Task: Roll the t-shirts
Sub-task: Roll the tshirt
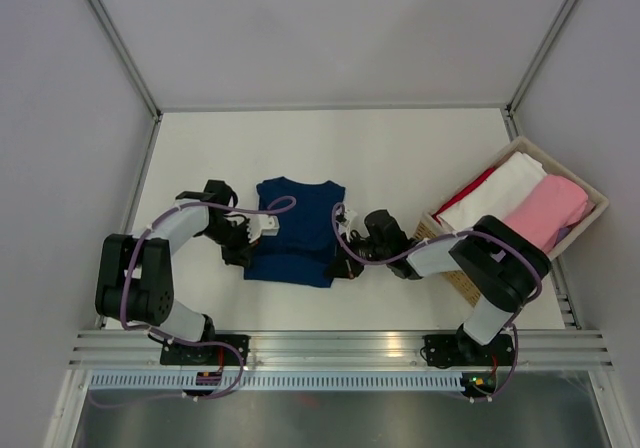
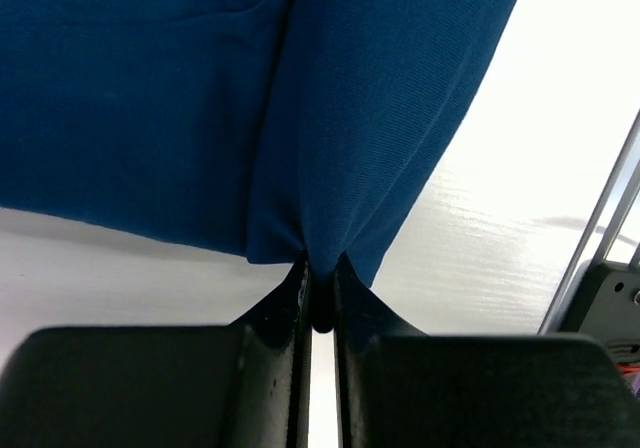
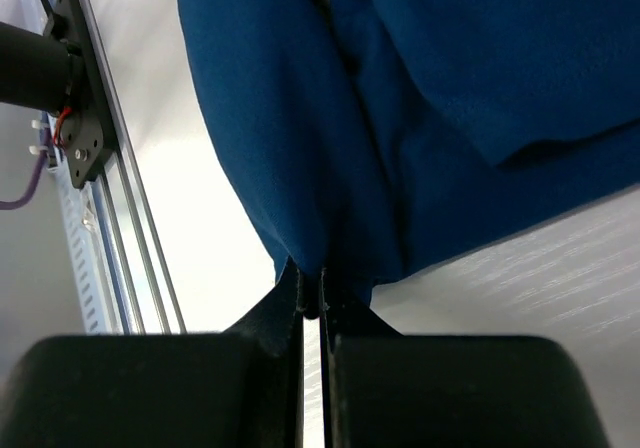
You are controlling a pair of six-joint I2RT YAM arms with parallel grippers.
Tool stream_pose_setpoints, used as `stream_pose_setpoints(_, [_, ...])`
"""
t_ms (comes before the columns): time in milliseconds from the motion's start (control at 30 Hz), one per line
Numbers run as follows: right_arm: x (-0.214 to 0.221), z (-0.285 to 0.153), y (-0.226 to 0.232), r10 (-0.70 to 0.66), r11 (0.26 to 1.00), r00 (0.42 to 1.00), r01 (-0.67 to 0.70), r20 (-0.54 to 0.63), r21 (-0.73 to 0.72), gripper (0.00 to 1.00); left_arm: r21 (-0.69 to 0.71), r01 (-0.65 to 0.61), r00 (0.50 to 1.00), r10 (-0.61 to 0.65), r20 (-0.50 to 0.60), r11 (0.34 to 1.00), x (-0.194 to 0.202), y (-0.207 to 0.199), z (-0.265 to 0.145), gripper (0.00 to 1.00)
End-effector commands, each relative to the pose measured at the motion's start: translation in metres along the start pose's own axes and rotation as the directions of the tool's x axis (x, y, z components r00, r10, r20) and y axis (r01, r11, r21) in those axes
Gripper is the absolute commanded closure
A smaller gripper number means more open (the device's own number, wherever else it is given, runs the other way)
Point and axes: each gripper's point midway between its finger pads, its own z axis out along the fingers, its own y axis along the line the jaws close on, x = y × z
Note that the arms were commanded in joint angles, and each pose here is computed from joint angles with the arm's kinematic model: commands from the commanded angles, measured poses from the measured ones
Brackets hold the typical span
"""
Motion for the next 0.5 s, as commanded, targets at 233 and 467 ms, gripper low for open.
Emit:
stream_pose_setpoints(233, [0.011, 0.006, -0.029, 0.184, 0.983, 0.983, -0.184, -0.004, 0.027, 0.97, -0.16, 0.213, 0.977, -0.207, 0.057, 0.964, -0.006, 0.05, -0.002, 0.65])
stream_pose_setpoints(467, [0.009, 0.006, -0.035, 0.186, 0.98, 0.982, -0.183, -0.028, 0.074, 0.94, -0.376, 0.289, 0.949, -0.213, 0.232, 0.88, -0.046, 0.068, -0.056, 0.47])
